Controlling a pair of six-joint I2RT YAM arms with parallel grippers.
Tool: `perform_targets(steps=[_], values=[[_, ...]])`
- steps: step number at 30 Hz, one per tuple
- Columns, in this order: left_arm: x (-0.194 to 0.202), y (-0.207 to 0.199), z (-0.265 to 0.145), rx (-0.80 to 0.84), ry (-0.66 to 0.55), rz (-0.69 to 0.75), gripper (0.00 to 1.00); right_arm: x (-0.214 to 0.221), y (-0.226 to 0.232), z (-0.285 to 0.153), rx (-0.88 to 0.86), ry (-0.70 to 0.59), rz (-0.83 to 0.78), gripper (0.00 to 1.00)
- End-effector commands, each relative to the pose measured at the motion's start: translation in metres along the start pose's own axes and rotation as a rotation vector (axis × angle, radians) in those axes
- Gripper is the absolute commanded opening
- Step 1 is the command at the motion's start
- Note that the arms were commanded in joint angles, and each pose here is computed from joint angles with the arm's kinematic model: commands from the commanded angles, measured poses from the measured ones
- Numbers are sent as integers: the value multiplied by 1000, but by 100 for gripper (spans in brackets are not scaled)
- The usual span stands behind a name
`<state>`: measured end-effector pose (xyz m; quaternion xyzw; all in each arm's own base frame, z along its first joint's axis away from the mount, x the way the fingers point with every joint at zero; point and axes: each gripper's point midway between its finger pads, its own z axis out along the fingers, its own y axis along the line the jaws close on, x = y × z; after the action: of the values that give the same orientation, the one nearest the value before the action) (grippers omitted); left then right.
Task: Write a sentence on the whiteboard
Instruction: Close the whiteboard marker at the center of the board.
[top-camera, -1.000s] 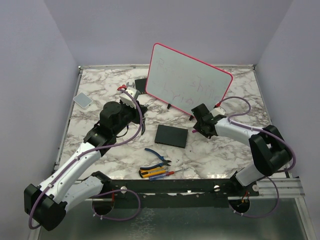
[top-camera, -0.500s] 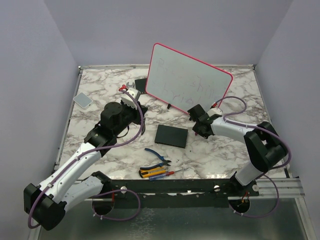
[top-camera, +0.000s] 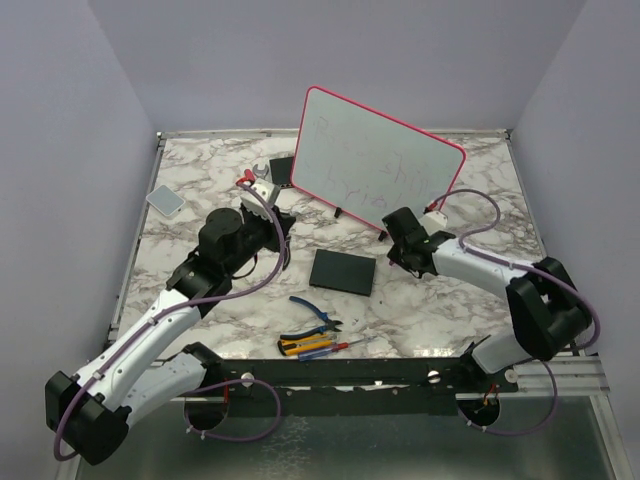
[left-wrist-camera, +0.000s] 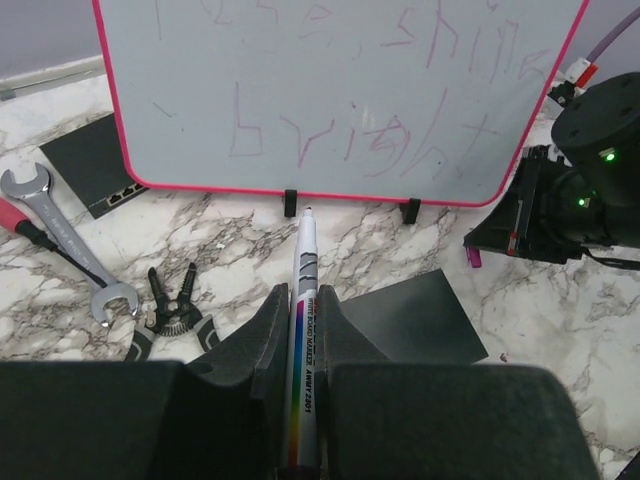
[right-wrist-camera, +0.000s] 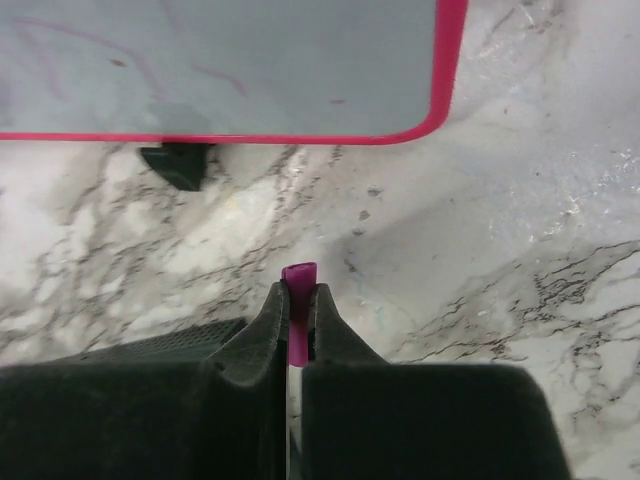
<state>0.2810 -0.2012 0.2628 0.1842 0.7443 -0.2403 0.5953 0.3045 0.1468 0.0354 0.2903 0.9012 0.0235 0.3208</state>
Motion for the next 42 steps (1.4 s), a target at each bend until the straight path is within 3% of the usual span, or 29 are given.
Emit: perform_targets(steps=[1, 10, 24, 42], values=[[-11, -24, -8, 127, -75, -14, 0, -24, 33, -35, -186, -40, 33, 0], [-12, -73, -14, 347, -128, -17, 0, -65, 91, -92, -399, -44, 184, 0], [15, -74, 4, -10, -93, -9, 0, -68, 139, -112, -525, 83, 374, 0], [24, -82, 19, -64, -155, -69, 0, -58, 151, -124, -552, 207, 471, 0]])
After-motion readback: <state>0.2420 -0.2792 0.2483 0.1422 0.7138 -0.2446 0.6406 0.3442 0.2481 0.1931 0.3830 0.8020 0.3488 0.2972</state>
